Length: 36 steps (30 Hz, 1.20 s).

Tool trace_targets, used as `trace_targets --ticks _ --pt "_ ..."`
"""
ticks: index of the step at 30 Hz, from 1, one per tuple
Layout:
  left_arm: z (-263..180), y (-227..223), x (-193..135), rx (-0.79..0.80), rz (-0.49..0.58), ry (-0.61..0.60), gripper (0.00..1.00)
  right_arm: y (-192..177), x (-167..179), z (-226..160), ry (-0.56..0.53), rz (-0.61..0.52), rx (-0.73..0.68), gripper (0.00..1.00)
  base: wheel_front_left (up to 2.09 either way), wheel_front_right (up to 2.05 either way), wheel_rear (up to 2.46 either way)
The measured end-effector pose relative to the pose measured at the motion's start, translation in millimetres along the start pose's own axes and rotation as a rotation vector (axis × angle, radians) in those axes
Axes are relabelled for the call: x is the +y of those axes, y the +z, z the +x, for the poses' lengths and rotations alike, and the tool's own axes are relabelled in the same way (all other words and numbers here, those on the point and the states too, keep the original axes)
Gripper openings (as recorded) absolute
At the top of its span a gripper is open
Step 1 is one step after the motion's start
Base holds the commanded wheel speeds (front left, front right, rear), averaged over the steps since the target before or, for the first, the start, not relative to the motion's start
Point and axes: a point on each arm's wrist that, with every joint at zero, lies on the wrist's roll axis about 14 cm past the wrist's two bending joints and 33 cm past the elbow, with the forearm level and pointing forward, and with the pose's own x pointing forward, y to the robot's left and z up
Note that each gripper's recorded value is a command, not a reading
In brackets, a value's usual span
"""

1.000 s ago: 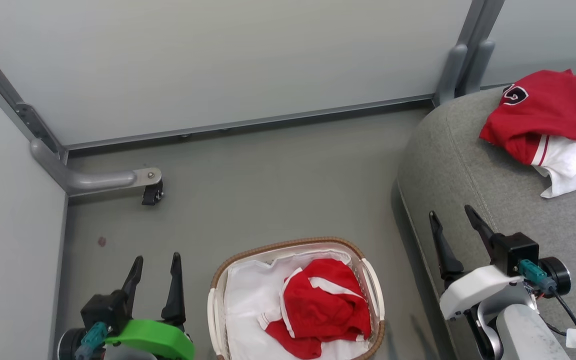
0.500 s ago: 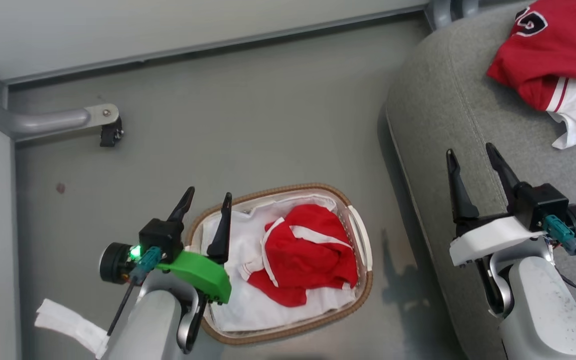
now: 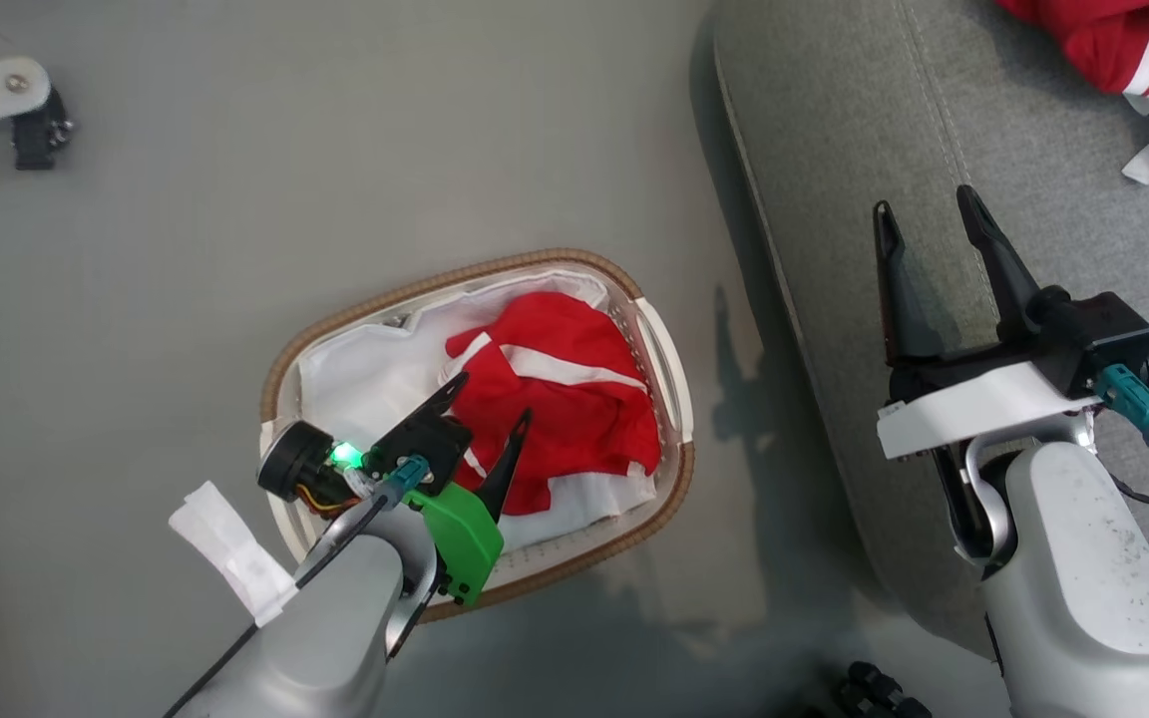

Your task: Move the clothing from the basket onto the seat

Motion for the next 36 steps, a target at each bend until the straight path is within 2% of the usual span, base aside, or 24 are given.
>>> trace_targets --ticks 6,11,24,25,26,27,36 --pt "23 -41 -14 0.12 0.078 -0.134 1.0 -19 -7 8 -0.01 0.004 0.03 1.0 0.0 0.0 0.0" --pt "43 -65 -7 0.179 0.131 -0.189 1.0 -35 -12 14 -0.016 0.002 0.058 1.0 0.0 0.0 0.0" --pt "72 -117 -2 0.284 0.095 -0.235 1.0 -65 -30 14 -0.048 -0.017 0.124 1.0 0.0 0.0 0.0" --pt "73 -121 -3 0.294 0.091 -0.238 0.47 -66 -31 13 -0.05 -0.02 0.127 1.0 0.0 0.0 0.0" --pt "73 -123 -4 0.3 0.089 -0.241 0.33 -66 -32 13 -0.052 -0.022 0.129 1.0 0.0 0.0 0.0" --pt "74 -125 -5 0.306 0.086 -0.244 0.0 -66 -33 12 -0.054 -0.025 0.131 1.0 0.0 0.0 0.0" --pt "78 -95 -7 0.234 0.03 -0.211 0.0 -56 -37 7 -0.063 -0.052 0.123 1.0 0.0 0.0 0.0"
